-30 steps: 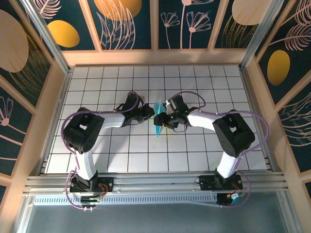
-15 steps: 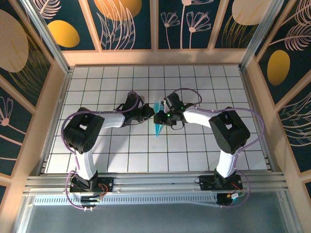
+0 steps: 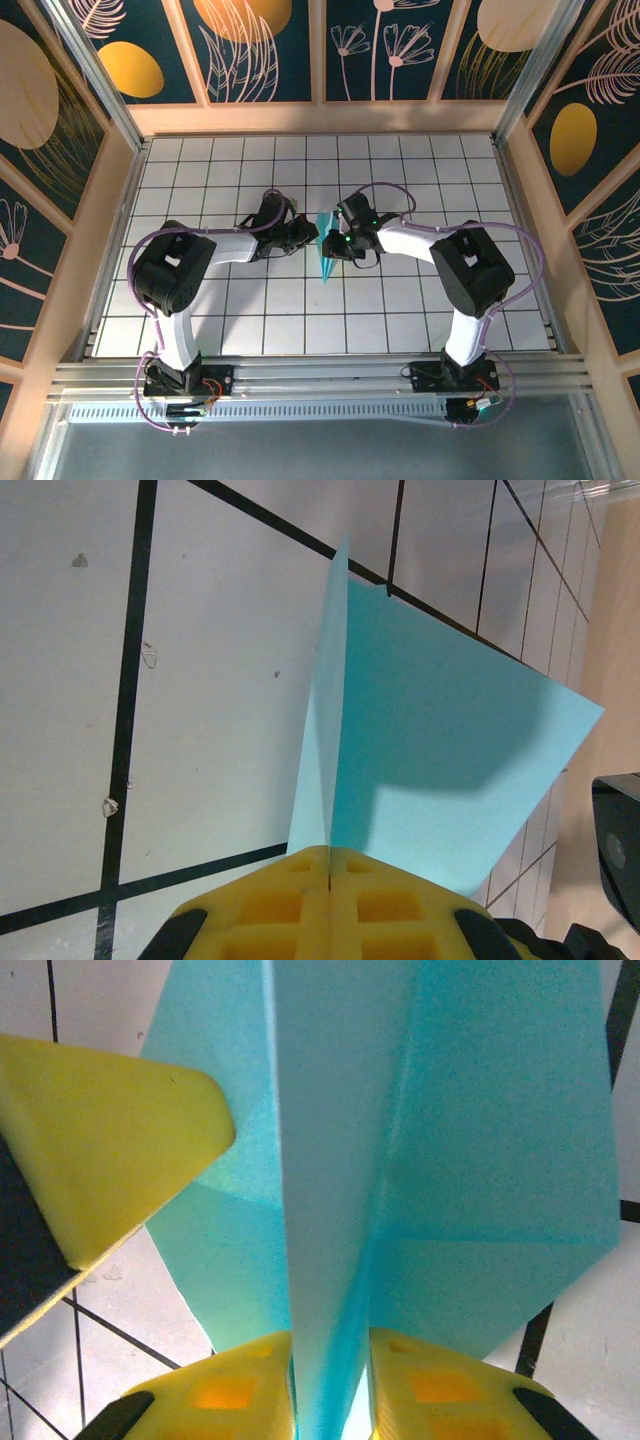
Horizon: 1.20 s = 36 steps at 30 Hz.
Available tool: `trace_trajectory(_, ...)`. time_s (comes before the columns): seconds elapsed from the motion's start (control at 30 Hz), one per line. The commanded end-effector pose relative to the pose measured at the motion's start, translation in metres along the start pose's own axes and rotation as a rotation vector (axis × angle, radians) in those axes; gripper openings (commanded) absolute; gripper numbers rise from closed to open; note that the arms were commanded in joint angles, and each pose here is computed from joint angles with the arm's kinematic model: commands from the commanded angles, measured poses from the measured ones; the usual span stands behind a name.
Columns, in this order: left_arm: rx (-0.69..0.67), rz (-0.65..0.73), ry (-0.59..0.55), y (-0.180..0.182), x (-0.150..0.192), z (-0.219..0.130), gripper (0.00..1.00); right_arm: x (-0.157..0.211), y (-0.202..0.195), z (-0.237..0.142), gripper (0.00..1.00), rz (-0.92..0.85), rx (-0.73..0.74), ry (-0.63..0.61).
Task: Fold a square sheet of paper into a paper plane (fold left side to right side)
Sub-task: Place the paper plane at the center of the table, then pick up the paper plane at the center of the table.
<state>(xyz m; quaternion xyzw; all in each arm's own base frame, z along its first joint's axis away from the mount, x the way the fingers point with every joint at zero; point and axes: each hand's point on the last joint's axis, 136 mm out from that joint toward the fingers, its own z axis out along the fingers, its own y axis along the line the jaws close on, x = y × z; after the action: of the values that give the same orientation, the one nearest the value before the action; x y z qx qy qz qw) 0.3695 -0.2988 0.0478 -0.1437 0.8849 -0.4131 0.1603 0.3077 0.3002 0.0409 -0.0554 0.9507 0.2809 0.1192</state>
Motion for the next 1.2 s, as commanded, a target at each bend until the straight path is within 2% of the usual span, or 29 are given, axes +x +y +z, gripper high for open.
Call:
trace_trajectory(0.0, 0.007, -0.023, 0.012, 0.004, 0.005, 0.005, 0.01, 0.004, 0.007, 0.007, 0.24, 0.018, -0.020, 0.015)
trace_trajectory(0.23, 0.008, -0.023, 0.013, 0.004, 0.006, 0.004, 0.01, 0.005, 0.005, 0.013, 0.23, 0.041, -0.009, 0.015)
trace_trajectory(0.7, 0.007, -0.025, 0.016, 0.007, 0.008, 0.005, 0.03, 0.006, 0.002, 0.026, 0.15, 0.057, 0.010, 0.024)
trace_trajectory(0.8, 0.009, -0.014, 0.000, 0.005, 0.006, 0.000, 0.13, 0.003, 0.005, 0.021, 0.11, 0.057, 0.009, 0.009)
trace_trajectory(0.9, 0.014, 0.028, -0.068, -0.007, -0.006, -0.016, 0.33, -0.005, 0.007, 0.011, 0.05, 0.053, 0.021, -0.011)
trace_trajectory(1.0, -0.015, 0.081, -0.160, -0.017, -0.026, -0.047, 0.50, -0.013, 0.003, -0.004, 0.03, 0.030, 0.086, -0.030)
trace_trajectory(1.07, -0.018, 0.098, -0.221, -0.022, -0.040, -0.075, 0.57, -0.022, -0.003, -0.014, 0.02, 0.008, 0.154, -0.046)
trace_trajectory(1.17, -0.051, 0.101, -0.284, -0.014, -0.052, -0.106, 0.61, -0.033, -0.013, -0.026, 0.02, -0.017, 0.252, -0.047)
